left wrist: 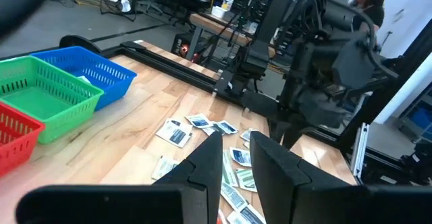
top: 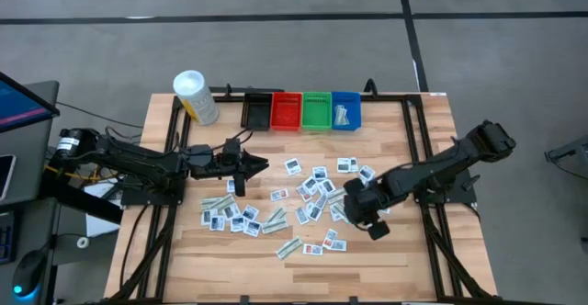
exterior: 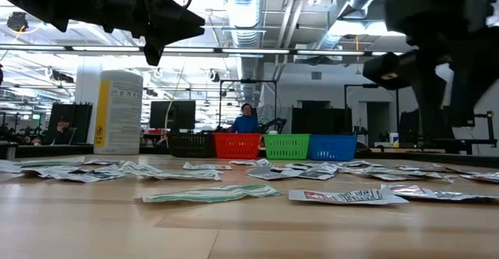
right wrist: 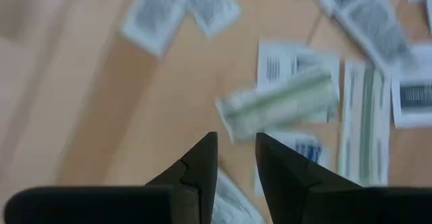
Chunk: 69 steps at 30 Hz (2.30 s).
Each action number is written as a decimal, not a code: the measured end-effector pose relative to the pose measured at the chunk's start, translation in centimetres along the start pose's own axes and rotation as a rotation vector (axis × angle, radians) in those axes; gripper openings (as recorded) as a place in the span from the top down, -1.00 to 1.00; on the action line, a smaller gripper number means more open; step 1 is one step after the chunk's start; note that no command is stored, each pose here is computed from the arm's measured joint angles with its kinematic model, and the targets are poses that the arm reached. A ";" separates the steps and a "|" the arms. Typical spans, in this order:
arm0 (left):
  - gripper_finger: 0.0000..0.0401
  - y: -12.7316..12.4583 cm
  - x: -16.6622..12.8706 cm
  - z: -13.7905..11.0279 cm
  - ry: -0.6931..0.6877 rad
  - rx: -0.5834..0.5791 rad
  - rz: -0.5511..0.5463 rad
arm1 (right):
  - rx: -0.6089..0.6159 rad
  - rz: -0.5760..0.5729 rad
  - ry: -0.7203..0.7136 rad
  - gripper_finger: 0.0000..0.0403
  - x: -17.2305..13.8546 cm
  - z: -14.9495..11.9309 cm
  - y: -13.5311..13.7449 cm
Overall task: Pick & Place First Aid Supplies
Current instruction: Put the bandage pack into the blue bin
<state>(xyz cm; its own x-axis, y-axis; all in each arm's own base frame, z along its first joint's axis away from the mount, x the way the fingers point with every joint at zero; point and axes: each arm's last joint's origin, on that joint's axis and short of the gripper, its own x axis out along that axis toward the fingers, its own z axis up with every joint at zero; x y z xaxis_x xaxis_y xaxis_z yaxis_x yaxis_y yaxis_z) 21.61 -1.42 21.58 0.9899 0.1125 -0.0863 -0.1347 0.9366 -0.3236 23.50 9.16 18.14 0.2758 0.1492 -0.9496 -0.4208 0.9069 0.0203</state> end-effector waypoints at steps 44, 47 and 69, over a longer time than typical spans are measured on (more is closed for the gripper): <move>0.62 0.0 0.0 0.0 0.001 -0.026 0.005 | -0.142 -0.075 -0.044 0.53 4.5 -1.6 1.3; 0.62 0.0 0.0 0.0 0.001 -0.026 0.006 | -0.142 -0.073 -0.033 0.53 4.9 -1.6 1.3; 0.62 0.0 0.0 0.0 0.001 -0.026 0.005 | -0.054 -0.042 0.017 0.93 5.9 -1.6 1.6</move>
<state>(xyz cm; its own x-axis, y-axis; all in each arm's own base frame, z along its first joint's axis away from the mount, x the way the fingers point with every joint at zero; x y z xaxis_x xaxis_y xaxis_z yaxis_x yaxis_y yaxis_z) 21.60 -1.44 21.56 0.9891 0.1172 -0.0890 -0.1411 0.9271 -0.3473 23.01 10.89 12.05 0.2800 0.1046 -0.9543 -0.4556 0.8894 -0.0362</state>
